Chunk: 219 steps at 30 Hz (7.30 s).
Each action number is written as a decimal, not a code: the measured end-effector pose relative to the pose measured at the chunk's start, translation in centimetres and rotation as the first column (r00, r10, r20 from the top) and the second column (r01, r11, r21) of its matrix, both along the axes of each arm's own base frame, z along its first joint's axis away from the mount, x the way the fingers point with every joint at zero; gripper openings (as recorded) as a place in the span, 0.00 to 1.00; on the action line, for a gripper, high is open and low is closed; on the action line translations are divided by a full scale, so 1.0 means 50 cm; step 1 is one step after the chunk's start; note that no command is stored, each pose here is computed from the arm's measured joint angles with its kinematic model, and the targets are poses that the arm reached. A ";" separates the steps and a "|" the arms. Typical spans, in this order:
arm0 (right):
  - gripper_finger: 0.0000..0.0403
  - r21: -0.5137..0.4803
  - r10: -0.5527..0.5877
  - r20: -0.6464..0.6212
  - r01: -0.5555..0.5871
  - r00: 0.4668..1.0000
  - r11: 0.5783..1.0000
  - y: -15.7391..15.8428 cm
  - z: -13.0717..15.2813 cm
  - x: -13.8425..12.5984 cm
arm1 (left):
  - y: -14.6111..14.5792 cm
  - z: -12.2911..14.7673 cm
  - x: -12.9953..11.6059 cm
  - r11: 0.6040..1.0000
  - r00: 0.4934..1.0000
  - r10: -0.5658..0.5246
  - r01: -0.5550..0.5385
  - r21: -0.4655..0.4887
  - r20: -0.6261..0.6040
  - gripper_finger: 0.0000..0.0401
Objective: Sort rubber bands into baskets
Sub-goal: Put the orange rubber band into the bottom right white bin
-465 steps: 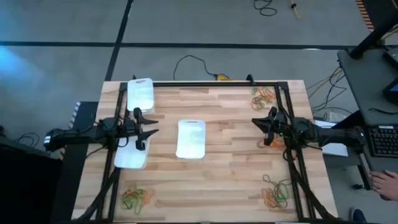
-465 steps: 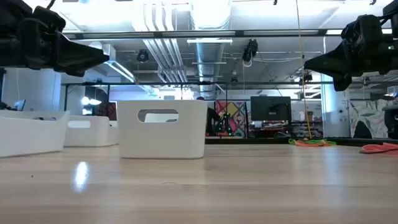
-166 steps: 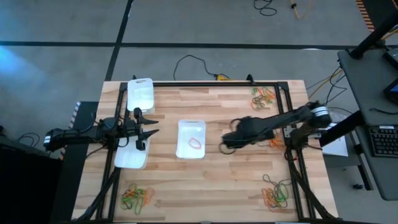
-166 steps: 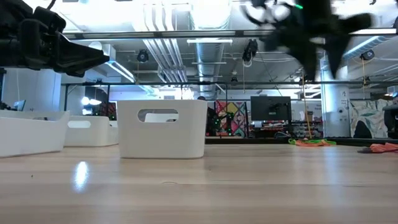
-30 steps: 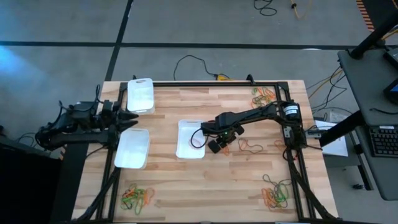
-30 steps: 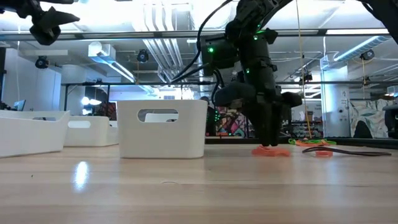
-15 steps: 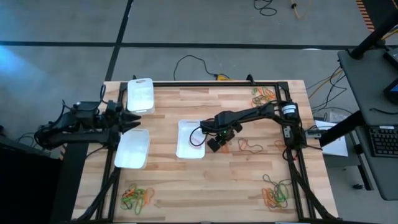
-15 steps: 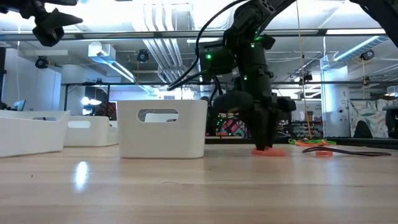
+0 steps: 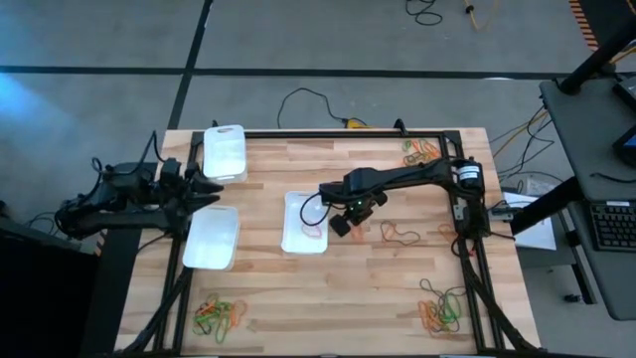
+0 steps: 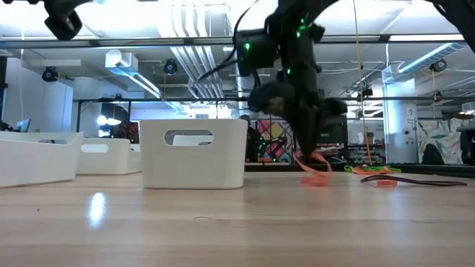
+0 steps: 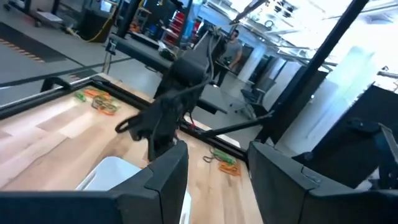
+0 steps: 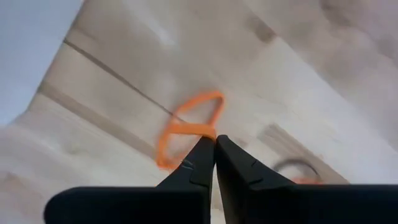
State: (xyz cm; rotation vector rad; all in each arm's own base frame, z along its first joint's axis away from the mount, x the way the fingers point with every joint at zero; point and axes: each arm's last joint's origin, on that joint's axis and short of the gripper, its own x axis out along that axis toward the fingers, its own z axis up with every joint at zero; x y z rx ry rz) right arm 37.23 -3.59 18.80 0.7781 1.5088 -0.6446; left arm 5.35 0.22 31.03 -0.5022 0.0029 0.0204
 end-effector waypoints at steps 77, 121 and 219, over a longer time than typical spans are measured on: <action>0.49 -0.083 -0.196 0.076 0.202 0.978 0.976 0.119 -0.103 -0.031 | -0.005 0.015 0.000 0.996 0.993 -0.088 0.088 0.008 0.078 0.38; 0.03 -0.141 -0.013 0.270 0.053 0.963 0.989 0.091 0.039 0.252 | -0.005 0.021 0.000 0.996 0.990 -0.090 0.089 0.013 0.107 0.38; 0.02 0.301 0.384 -0.498 -0.261 0.777 0.917 -0.046 -0.177 -0.384 | 0.027 -0.002 0.121 0.949 0.948 0.315 -0.315 -0.004 0.041 0.38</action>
